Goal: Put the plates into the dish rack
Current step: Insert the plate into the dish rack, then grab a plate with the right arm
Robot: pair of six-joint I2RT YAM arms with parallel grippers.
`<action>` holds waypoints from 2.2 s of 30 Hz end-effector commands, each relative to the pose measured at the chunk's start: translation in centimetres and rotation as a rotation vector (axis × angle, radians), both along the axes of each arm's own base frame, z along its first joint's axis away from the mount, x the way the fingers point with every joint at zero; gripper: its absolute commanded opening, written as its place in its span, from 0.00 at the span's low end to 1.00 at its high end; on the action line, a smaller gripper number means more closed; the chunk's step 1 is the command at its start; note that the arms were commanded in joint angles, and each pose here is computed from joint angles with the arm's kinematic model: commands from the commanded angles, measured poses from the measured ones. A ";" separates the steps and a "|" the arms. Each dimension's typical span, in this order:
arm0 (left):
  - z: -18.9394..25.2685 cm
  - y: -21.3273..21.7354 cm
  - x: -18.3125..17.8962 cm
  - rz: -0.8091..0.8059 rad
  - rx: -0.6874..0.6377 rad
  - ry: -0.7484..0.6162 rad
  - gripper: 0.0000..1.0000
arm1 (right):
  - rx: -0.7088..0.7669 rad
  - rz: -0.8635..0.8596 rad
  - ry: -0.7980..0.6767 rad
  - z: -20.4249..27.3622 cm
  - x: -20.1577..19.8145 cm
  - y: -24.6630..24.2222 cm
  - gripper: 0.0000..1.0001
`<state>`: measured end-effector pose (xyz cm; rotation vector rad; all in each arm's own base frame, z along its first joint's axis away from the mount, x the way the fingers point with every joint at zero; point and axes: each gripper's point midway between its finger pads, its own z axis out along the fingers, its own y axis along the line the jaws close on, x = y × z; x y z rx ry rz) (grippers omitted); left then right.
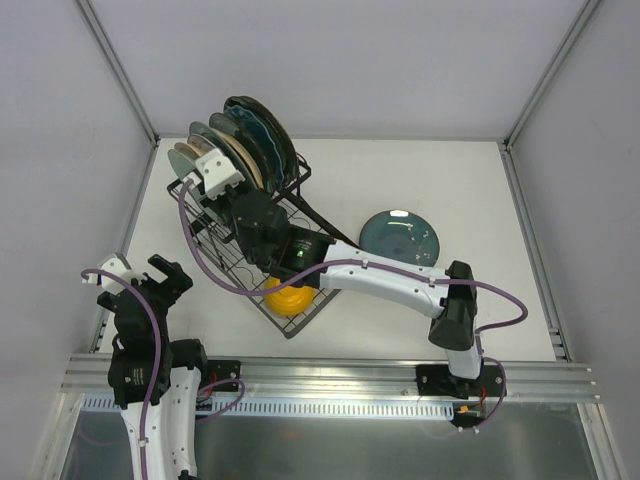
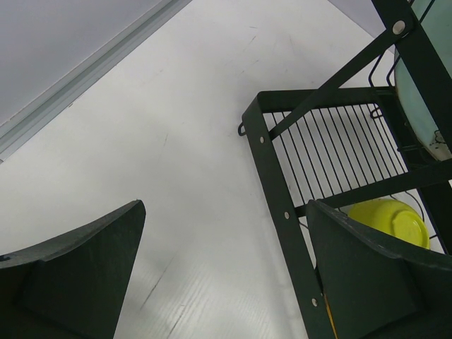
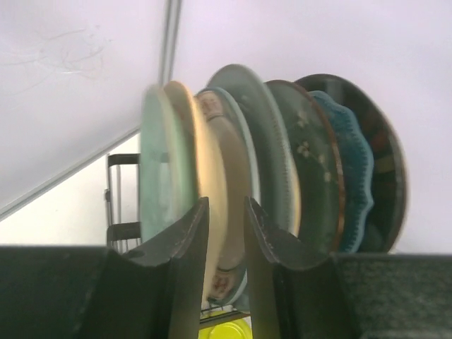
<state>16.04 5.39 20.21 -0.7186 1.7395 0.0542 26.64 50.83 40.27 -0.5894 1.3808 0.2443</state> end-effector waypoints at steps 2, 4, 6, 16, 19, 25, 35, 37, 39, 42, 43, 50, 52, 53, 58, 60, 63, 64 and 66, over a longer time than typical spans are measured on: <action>0.9 -0.3 0.6 -0.026 0.008 -0.040 0.99 | 0.137 -0.153 -0.054 6.8 2.1 -5.9 0.29; 1.0 -0.3 0.6 -0.027 0.009 -0.041 0.99 | 0.120 -0.163 -0.054 6.5 2.3 -5.8 0.29; 1.0 -0.3 0.6 -0.028 0.008 -0.042 0.99 | 0.115 -0.164 -0.048 6.2 2.3 -5.8 0.30; 0.9 -0.4 0.7 -0.032 0.009 -0.041 0.99 | 0.155 -0.129 -0.015 7.7 1.7 -7.5 0.36; 1.0 -0.4 0.7 -0.034 0.010 -0.042 0.99 | 0.153 -0.138 0.010 7.3 1.8 -8.8 0.41; 0.9 -0.6 0.7 -0.045 0.012 -0.040 0.99 | 0.201 -0.201 0.099 6.1 3.1 -14.3 0.62; 0.9 -1.0 1.0 -0.077 0.014 -0.041 0.99 | 0.317 -0.376 0.340 -0.3 4.1 -26.7 0.97; 0.8 -1.1 1.1 -0.086 0.014 -0.037 0.99 | 0.356 -0.433 0.396 -2.3 4.0 -29.8 0.99; 0.8 -1.2 1.1 -0.093 0.016 -0.041 0.99 | 0.369 -0.449 0.434 -3.8 3.7 -31.5 0.99; 0.8 -1.4 1.2 -0.107 0.017 -0.041 0.99 | 0.414 -0.541 0.491 -6.5 3.5 -36.3 1.00; 0.8 -1.5 1.2 -0.109 0.016 -0.043 0.99 | 0.417 -0.563 0.526 -8.2 2.9 -37.4 1.00; 0.9 -1.7 1.2 -0.125 0.019 -0.049 0.99 | 0.502 -0.650 0.709 -15.9 0.9 -43.2 1.00; 0.9 -1.9 1.3 -0.142 0.023 -0.054 0.99 | 0.538 -0.668 0.754 -17.3 0.6 -44.7 0.99; 0.9 -2.0 1.3 -0.144 0.024 -0.053 0.99 | 0.546 -0.677 0.785 -18.8 0.1 -45.1 1.00; 0.9 -2.3 1.4 -0.163 0.024 -0.056 0.99 | 0.645 -0.706 0.872 -22.6 -0.3 -47.5 1.00; 0.8 -2.3 1.4 -0.168 0.024 -0.053 0.99 | 0.679 -0.670 0.934 -24.4 -0.6 -47.2 1.00; 0.8 -2.5 1.5 -0.178 0.025 -0.055 0.99 | 0.746 -0.636 0.967 -25.7 -0.1 -47.2 0.99; 0.8 -2.6 1.6 -0.186 0.025 -0.055 0.99 | 0.759 -0.632 0.977 -26.7 0.1 -47.2 0.99; 0.8 -2.8 1.6 -0.197 0.028 -0.057 0.99 | 0.790 -0.609 0.982 -27.3 0.4 -47.1 0.98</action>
